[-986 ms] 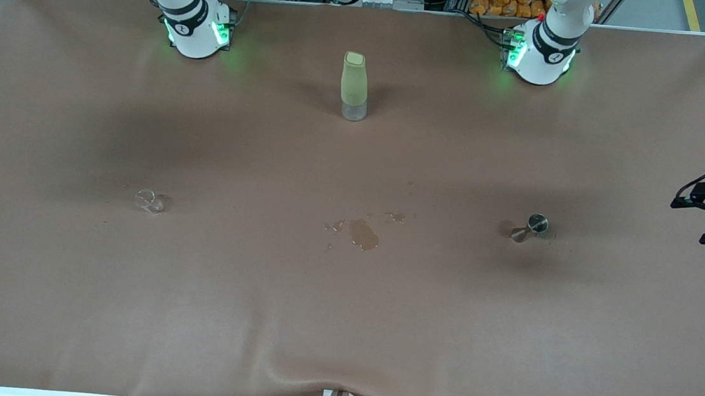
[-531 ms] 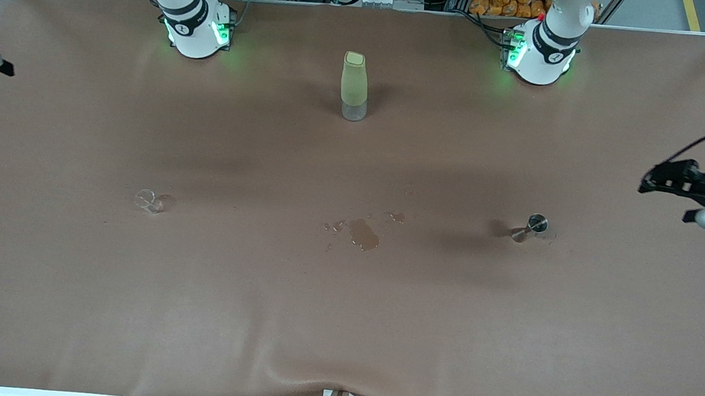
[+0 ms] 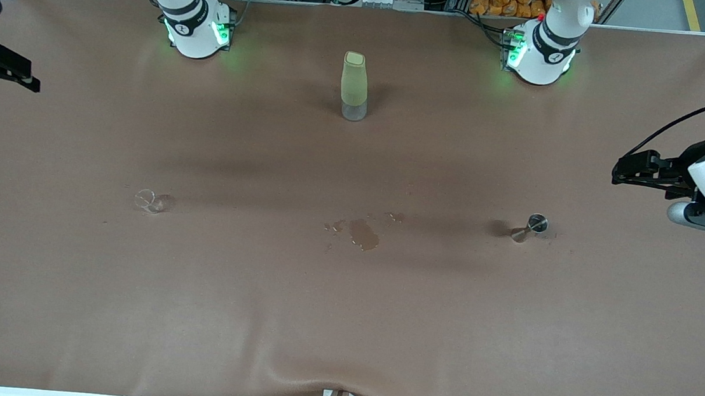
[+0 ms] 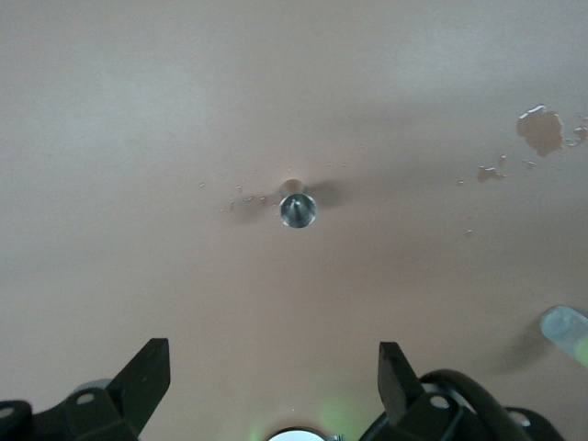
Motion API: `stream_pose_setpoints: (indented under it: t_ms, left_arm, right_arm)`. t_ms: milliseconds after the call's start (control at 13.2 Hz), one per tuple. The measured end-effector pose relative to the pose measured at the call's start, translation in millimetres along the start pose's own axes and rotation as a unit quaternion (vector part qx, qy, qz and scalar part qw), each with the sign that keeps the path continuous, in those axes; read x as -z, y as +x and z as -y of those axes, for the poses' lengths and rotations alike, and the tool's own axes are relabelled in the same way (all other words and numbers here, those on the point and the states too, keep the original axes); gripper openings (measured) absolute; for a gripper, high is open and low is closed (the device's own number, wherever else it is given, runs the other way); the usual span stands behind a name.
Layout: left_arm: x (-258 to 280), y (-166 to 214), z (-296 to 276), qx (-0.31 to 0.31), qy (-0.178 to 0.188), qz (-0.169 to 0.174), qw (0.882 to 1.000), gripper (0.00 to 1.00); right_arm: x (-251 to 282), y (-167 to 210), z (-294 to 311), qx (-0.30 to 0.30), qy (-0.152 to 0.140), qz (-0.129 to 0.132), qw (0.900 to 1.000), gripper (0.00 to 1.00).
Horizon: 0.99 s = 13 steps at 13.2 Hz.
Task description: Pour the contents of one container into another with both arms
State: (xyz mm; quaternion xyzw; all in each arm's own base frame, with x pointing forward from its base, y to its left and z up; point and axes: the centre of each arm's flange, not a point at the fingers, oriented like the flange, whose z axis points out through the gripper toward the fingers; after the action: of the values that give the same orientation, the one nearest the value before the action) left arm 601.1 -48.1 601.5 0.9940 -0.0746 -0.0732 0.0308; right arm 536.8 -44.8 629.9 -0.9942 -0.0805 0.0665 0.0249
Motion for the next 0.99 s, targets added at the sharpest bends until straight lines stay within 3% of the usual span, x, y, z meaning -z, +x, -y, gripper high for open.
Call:
stream_pose_setpoints:
  t_ms: [303, 607, 986]
  left_arm:
    - [0.0, -26.3, 20.8, 0.03, 0.024, 0.0, 0.999, 1.0]
    - [-4.8, -47.8, 16.3, 0.04, 0.04, -0.039, 0.998, 1.0]
    - [9.6, -63.8, 9.4, 0.059, 0.043, -0.058, 0.996, 1.0]
  right_arm:
    - [-1.5, -9.2, -6.5, -0.009, -0.005, -0.004, 1.0, 1.0]
    - [-1.4, -12.3, -19.0, -0.02, -0.005, -0.009, 1.0, 1.0]
    - [-1.6, -9.7, -14.1, -0.016, -0.006, -0.012, 1.0, 1.0]
